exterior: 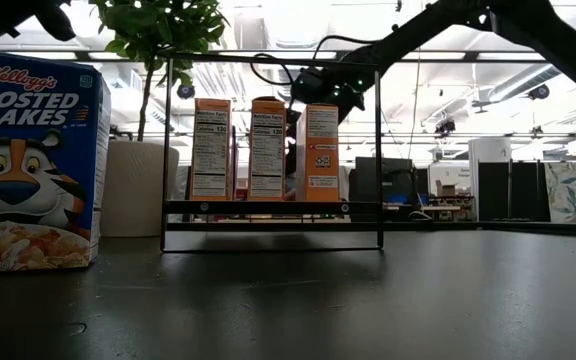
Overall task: Stack cereal on shelf
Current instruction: Put the right red cereal box on the shelf aligned with the other red cereal box, then put the bottom blue cereal box on the shelf aligned with the other blue cereal box
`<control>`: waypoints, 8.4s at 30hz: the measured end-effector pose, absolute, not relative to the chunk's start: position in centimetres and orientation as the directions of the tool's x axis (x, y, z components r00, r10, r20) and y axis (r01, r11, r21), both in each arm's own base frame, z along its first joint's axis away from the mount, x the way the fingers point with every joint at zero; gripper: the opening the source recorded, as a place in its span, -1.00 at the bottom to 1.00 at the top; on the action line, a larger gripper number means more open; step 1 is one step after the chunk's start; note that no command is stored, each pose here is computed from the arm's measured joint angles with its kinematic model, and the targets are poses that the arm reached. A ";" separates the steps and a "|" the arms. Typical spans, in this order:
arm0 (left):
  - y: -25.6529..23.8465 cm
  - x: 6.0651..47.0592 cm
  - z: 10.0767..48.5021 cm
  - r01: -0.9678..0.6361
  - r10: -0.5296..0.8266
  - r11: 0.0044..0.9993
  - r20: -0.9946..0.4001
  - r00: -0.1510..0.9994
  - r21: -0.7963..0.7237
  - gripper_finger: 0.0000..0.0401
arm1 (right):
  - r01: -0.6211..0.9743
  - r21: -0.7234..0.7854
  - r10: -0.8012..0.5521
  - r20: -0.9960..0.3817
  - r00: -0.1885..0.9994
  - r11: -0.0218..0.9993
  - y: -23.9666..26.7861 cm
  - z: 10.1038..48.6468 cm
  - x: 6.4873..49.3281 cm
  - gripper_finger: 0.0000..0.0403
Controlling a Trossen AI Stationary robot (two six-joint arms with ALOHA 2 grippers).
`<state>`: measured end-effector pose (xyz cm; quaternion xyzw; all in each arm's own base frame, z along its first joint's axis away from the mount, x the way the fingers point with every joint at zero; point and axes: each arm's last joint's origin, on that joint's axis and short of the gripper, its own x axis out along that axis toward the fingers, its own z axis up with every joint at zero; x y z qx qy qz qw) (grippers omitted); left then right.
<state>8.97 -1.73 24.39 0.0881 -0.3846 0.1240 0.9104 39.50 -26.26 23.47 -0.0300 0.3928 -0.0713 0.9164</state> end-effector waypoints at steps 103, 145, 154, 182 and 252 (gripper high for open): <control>-23.8 18.0 27.0 -0.121 0.238 0.971 -0.754 0.612 0.208 -1.00 | -0.296 -0.228 0.222 -0.300 0.928 0.928 9.6 25.0 33.6 -0.96; -24.3 14.8 20.9 -0.105 0.364 0.916 -0.692 0.623 0.387 -1.00 | -0.328 -0.212 0.200 -0.466 0.862 0.920 14.5 24.9 49.4 -0.40; -25.0 14.4 21.8 -0.090 0.345 0.916 -0.655 0.673 0.390 -1.00 | -0.343 -0.191 0.184 -0.562 0.807 0.920 15.0 24.6 50.7 0.28; -25.8 14.3 22.5 -0.094 0.313 0.927 -0.613 0.726 0.362 -1.00 | -0.339 -0.164 0.154 -0.657 0.738 0.926 15.5 21.6 50.8 0.38; -22.9 18.2 28.5 0.212 0.311 0.639 -0.500 0.808 0.740 -1.00 | 0.477 -0.231 -0.511 -0.594 0.622 0.848 3.6 42.7 35.6 -0.41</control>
